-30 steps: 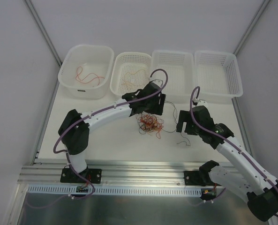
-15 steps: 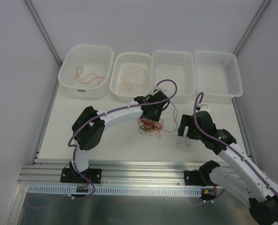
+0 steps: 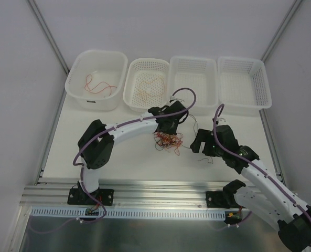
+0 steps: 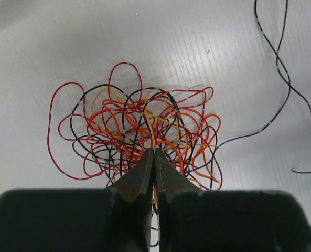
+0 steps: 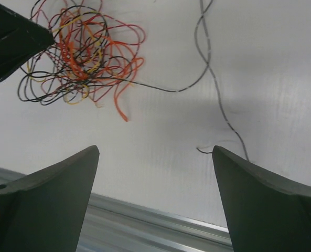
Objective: Untangle the cables
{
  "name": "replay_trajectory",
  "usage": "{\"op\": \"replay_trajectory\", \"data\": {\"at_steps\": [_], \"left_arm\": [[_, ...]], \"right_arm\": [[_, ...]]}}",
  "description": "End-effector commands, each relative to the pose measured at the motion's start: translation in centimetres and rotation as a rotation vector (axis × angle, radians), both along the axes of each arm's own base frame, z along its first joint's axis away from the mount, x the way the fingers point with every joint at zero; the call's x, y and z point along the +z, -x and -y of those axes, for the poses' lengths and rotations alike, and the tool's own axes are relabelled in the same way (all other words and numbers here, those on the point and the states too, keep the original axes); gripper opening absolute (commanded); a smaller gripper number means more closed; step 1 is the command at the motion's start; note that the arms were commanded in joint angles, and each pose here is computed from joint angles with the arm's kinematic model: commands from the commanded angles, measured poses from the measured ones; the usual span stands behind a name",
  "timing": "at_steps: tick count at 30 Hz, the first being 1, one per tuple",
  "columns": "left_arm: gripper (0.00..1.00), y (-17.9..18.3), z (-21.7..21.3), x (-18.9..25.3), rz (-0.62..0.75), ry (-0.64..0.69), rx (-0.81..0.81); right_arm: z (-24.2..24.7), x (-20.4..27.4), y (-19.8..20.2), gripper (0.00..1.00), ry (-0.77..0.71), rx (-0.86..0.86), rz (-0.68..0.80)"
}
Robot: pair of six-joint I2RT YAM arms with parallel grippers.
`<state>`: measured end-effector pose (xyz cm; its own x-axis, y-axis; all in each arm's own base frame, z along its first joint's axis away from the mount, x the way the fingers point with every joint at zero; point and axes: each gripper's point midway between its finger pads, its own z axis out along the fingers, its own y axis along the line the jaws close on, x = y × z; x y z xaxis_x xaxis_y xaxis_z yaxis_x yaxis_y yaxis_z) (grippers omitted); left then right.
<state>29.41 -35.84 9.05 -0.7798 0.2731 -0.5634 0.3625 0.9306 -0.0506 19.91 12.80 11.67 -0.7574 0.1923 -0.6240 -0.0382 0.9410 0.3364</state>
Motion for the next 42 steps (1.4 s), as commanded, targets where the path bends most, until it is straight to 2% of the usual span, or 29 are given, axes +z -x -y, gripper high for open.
{"op": "replay_trajectory", "data": {"at_steps": [1,3,8,17,20,23,24,26,27,29,30,33,36,42], "left_arm": [[0.00,0.6,-0.1,5.8,0.064,0.119,0.041],[0.00,1.1,-0.5,7.1,0.072,0.150,0.043],[0.00,2.1,-0.6,8.5,0.048,0.220,0.061],[0.00,3.1,-0.8,10.5,0.042,0.291,0.075],[0.00,3.3,-1.0,11.3,0.046,0.312,0.077],[0.00,3.5,-1.5,12.1,0.062,0.327,0.091],[0.00,3.6,-1.7,12.8,0.073,0.341,0.091],[0.00,3.6,-2.0,13.6,0.087,0.359,0.097],[0.00,3.7,-2.2,14.3,0.098,0.375,0.094],[0.00,3.8,-2.4,15.3,0.113,0.395,0.094],[0.00,3.7,-2.9,16.2,0.138,0.402,0.099],[0.00,3.6,-4.3,18.0,0.196,0.411,0.109],[0.00,2.8,-6.7,19.3,0.243,0.425,0.157],[0.00,1.6,-12.8,20.2,0.299,0.435,0.274]], "right_arm": [[-4.8,1.9,-1.7,0.94,-0.241,0.069,0.054],[-5.8,1.2,-2.0,0.93,-0.283,0.066,0.020],[-8.5,2.3,-4.5,0.91,-0.372,0.098,0.085],[-12.5,0.4,-7.2,0.90,-0.408,0.129,0.050],[-13.8,-0.9,-7.4,0.85,-0.422,0.141,0.013],[-14.1,-2.6,-7.3,0.72,-0.409,0.123,-0.033],[-14.1,-2.9,-7.3,0.62,-0.411,0.120,-0.035],[-13.9,-4.1,-7.0,0.52,-0.395,0.112,-0.059],[-13.8,-4.4,-6.9,0.41,-0.390,0.110,-0.066],[-13.3,-5.1,-6.8,0.30,-0.361,0.096,-0.079],[-12.7,-5.8,-6.5,0.19,-0.329,0.082,-0.106],[-10.7,-6.7,-6.3,0.01,-0.277,0.035,-0.126],[-8.3,-6.8,-6.1,0.01,-0.241,-0.003,-0.132],[-0.9,-7.0,-4.4,0.01,-0.049,-0.122,-0.195]]}}
